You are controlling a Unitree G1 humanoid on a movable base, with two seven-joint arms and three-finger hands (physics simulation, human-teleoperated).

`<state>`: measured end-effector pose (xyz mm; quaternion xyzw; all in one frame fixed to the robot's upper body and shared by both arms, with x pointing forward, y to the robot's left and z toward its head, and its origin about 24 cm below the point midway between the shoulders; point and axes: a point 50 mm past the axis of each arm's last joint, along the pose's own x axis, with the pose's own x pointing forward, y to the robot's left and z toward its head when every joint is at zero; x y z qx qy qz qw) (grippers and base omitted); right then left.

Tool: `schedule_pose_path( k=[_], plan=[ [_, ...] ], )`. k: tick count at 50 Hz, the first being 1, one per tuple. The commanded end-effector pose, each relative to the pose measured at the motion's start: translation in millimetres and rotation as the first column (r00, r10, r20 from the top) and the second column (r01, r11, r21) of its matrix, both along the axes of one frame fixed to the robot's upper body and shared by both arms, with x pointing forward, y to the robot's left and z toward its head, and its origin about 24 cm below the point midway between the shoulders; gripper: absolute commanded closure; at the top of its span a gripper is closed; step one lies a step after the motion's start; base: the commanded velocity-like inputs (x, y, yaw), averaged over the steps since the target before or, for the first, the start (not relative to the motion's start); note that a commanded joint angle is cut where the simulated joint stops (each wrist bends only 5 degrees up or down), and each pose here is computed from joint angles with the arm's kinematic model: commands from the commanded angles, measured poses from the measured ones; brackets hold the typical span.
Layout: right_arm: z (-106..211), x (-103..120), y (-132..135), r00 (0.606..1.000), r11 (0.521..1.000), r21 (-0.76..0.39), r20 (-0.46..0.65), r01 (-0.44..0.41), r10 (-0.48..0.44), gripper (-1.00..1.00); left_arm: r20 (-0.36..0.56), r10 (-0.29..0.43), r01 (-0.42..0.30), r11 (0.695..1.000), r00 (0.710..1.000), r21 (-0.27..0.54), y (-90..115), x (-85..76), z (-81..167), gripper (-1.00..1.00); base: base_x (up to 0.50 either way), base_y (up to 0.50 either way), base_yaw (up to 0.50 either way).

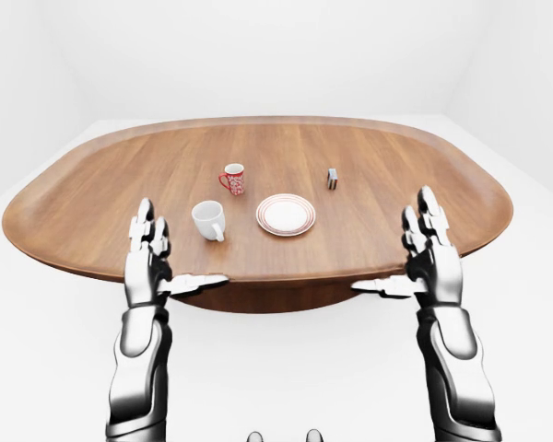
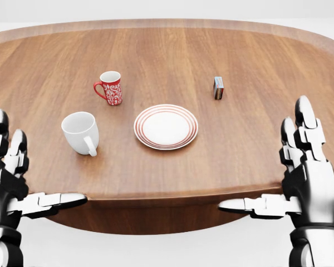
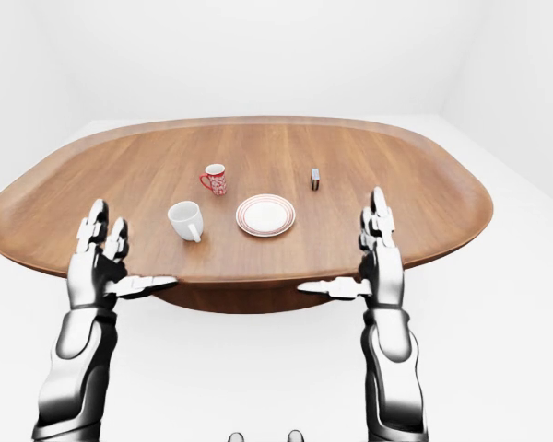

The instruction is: Put the white mug on the plate.

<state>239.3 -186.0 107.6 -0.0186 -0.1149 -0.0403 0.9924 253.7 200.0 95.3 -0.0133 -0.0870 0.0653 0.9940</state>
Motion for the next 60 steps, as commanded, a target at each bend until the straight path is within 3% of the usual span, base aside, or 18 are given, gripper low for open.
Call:
schedule_pose_path(
  k=[1,2,4,5,7,9,12,18,25,27,34,41,45,60],
  plan=[
    [128,-90,-26,0.798,0.980,-0.103,0.598,0.173,-0.078,-1.00,0.431,0.160,-0.136,0.987,0.888,-0.086,50,-42.2,97,-1.00,0.00,0.00,0.00],
    [136,-100,-27,0.764,0.976,-0.109,0.641,0.190,-0.077,-1.00,0.471,0.185,-0.151,0.982,0.862,-0.109,54,-48.9,106,-1.00,0.00,0.00,0.00],
    [143,-108,-34,0.734,0.979,-0.078,0.673,0.189,-0.088,-1.00,0.515,0.232,-0.171,0.972,0.825,-0.164,62,-58.1,116,-1.00,0.00,0.00,0.00],
    [148,-116,-46,0.726,0.981,-0.037,0.677,0.192,-0.117,-1.00,0.565,0.263,-0.181,0.963,0.782,-0.198,69,-68.5,128,-1.00,0.00,0.00,0.00],
    [151,-120,-53,0.759,0.986,0.029,0.635,0.163,-0.144,-1.00,0.597,0.276,-0.185,0.960,0.753,-0.210,73,-77.1,137,-1.00,0.00,0.00,0.00],
    [153,-126,-62,0.790,0.984,0.066,0.588,0.168,-0.175,-1.00,0.646,0.308,-0.204,0.951,0.698,-0.232,79,-91.3,151,-1.00,0.00,0.00,0.00],
    [151,-131,-67,0.792,0.978,0.087,0.576,0.188,-0.203,-1.00,0.664,0.330,-0.206,0.943,0.671,-0.261,83,-100.2,157,-1.00,0.00,0.00,0.00],
    [149,-132,-67,0.780,0.977,0.072,0.592,0.201,-0.204,-1.00,0.639,0.341,-0.209,0.939,0.689,-0.274,84,-95.7,153,-1.00,0.00,0.00,0.00],
    [148,-131,-66,0.775,0.977,0.064,0.599,0.203,-0.200,-1.00,0.640,0.340,-0.205,0.938,0.689,-0.278,83,-95.7,154,-1.00,0.00,0.00,0.00],
    [148,-131,-66,0.772,0.977,0.060,0.603,0.206,-0.200,-1.00,0.639,0.336,-0.172,0.937,0.692,-0.306,82,-94.9,154,-1.00,0.00,0.00,0.00],
    [147,-129,-64,0.789,0.979,0.040,0.586,0.201,-0.186,-1.00,0.640,0.340,-0.183,0.936,0.690,-0.299,82,-96.0,154,-1.00,0.00,0.06,0.00],
    [144,-128,-63,0.793,0.979,0.030,0.582,0.200,-0.180,-1.00,0.641,0.338,-0.185,0.937,0.689,-0.295,81,-96.4,154,-1.00,0.00,0.45,0.00],
    [144,-128,-62,0.792,0.980,0.031,0.584,0.199,-0.179,-1.00,0.625,0.337,-0.190,0.938,0.705,-0.291,78,-91.8,150,-1.00,0.00,0.50,0.00],
    [142,-127,-61,0.801,0.981,0.031,0.574,0.189,-0.172,-1.00,0.636,0.326,-0.176,0.941,0.699,-0.289,77,-92.9,152,-1.00,0.00,0.50,0.00]
  ],
)
